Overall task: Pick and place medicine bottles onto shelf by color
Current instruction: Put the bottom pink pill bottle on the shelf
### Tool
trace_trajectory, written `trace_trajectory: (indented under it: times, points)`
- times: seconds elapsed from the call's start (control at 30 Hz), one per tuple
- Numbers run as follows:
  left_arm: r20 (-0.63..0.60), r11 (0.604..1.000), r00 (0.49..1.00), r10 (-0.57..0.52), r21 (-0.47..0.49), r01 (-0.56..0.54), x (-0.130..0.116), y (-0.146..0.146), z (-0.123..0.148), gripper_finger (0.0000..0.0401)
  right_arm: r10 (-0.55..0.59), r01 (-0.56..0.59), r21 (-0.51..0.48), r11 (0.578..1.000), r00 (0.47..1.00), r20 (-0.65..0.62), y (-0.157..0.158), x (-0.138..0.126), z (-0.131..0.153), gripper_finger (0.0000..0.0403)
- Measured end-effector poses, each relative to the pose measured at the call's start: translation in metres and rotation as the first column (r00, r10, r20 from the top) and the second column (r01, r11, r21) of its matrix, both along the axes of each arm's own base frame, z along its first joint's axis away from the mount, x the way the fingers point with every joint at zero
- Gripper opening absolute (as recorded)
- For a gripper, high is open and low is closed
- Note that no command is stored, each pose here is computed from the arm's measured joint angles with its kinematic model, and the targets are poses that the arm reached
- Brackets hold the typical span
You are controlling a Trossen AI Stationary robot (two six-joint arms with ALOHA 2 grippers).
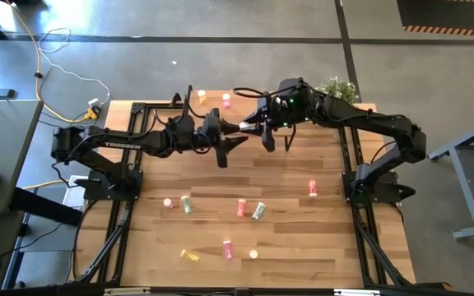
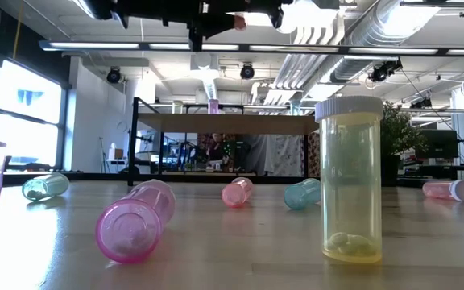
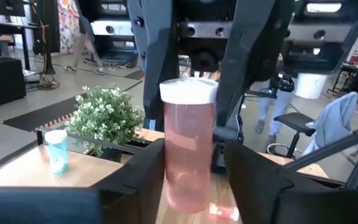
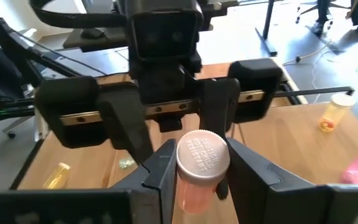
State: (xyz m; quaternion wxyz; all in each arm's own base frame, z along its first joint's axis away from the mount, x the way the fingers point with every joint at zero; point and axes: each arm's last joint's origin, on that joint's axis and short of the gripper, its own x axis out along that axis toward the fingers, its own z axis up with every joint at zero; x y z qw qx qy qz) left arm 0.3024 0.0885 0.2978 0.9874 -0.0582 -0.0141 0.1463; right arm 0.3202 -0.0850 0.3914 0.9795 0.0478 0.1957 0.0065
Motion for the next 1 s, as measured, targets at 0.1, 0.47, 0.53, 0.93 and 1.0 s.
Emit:
trace_trajectory:
  times: [0.1, 0.47, 0.53, 0.93, 1.0]
  points:
    - [0.019, 1.000, 1.000, 0.014, 0.006, -0.014, -0.005, 0.002, 0.006, 0.0187, -0.010, 0.010, 0.004, 1.000, 1.000, -0.001, 0.000, 0.000, 0.000, 0.0103]
    - [0.017, 0.996, 0.996, 0.093, 0.006, -0.093, -0.034, 0.021, 0.025, 0.0213, -0.245, 0.250, -0.089, 0.964, 0.968, 0.059, -0.001, -0.025, 0.023, 0.0103]
    - [0.028, 0.994, 0.994, 0.110, 0.009, -0.111, -0.040, 0.024, 0.029, 0.0213, -0.290, 0.298, -0.107, 0.948, 0.953, 0.084, -0.001, -0.033, 0.031, 0.0103]
    - [0.058, 0.984, 0.989, 0.137, 0.104, -0.143, -0.060, 0.034, 0.045, 0.0213, -0.502, 0.517, -0.200, 0.833, 0.856, 0.120, -0.005, -0.080, 0.053, 0.0103]
    - [0.056, 0.983, 0.988, 0.145, 0.108, -0.151, -0.061, 0.036, 0.045, 0.0213, -0.529, 0.536, -0.183, 0.824, 0.844, 0.090, -0.013, -0.081, 0.044, 0.0103]
